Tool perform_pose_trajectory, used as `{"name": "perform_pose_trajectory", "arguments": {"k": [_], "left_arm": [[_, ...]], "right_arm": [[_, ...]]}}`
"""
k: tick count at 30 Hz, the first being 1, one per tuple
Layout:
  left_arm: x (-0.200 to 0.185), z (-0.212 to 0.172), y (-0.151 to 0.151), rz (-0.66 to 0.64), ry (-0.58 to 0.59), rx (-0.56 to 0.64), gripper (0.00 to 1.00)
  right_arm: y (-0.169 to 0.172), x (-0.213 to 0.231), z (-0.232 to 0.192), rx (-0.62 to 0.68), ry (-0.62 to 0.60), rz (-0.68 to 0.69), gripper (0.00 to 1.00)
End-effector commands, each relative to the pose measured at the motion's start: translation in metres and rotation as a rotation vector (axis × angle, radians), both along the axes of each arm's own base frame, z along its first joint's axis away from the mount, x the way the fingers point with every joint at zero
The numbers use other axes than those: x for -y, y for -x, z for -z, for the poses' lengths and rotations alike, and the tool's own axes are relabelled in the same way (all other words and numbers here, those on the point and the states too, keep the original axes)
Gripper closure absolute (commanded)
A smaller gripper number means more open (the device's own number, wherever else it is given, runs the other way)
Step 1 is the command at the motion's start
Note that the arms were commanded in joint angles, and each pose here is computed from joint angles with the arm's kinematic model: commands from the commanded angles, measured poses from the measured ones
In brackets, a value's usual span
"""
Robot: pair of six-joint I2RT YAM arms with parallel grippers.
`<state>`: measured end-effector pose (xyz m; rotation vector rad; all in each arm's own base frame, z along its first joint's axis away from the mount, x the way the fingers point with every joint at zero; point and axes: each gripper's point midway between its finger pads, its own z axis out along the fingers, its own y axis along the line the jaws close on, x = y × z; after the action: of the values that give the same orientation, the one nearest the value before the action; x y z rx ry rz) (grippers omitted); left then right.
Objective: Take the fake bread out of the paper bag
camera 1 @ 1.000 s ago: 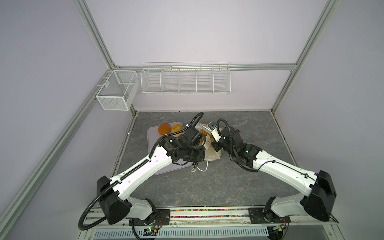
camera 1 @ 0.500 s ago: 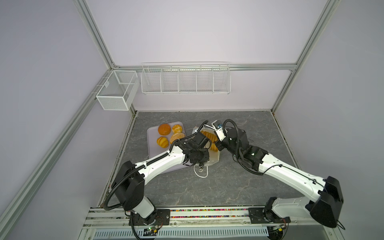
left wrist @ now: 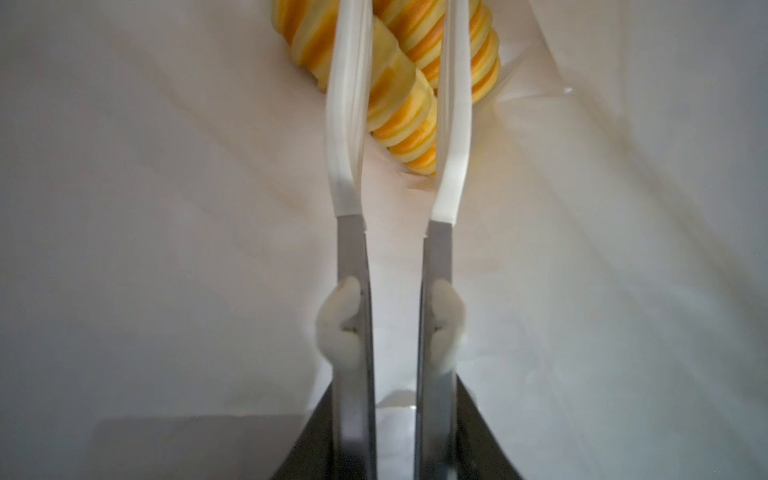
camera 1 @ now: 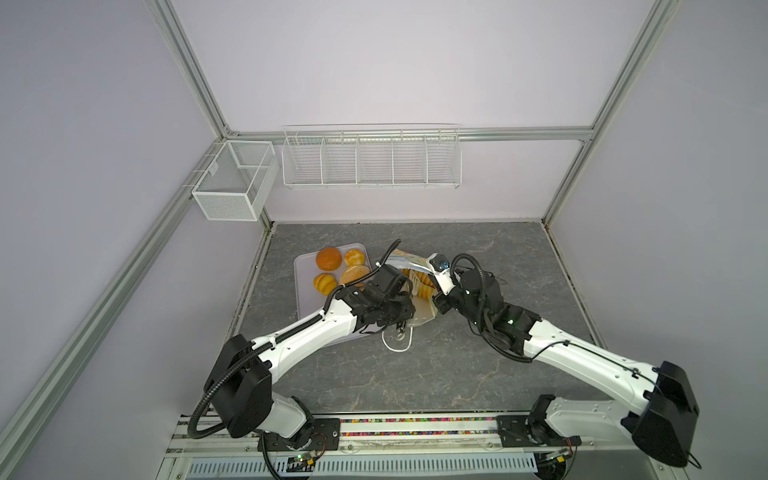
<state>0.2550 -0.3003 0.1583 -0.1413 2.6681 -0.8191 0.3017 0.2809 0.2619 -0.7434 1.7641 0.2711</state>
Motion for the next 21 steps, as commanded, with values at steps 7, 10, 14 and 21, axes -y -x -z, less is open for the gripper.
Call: {"name": "perform_pose_trajectory", "arguments": {"k": [7, 10, 14, 21], "left_arm": [[-0.004, -0.009, 0.004, -0.07, 0.103, -0.104, 0.59], [-0.01, -0.004, 0.007, -0.089, 0.1, -0.151, 0.57], [-0.01, 0.002, 0.007, -0.115, 0.123, -0.216, 0.57], [0.0, 0.017, -0.005, -0.132, 0.154, -0.278, 0.56]], "right_arm": [[-0.008, -0.011, -0.004, 0.003, -0.029, 0.011, 0.93], [-0.011, -0.014, -0.002, 0.001, -0.03, 0.012, 0.93], [-0.009, -0.02, 0.0, 0.001, -0.029, -0.009, 0.93], [0.003, -0.025, 0.0, 0.032, -0.021, -0.075, 0.93]]}}
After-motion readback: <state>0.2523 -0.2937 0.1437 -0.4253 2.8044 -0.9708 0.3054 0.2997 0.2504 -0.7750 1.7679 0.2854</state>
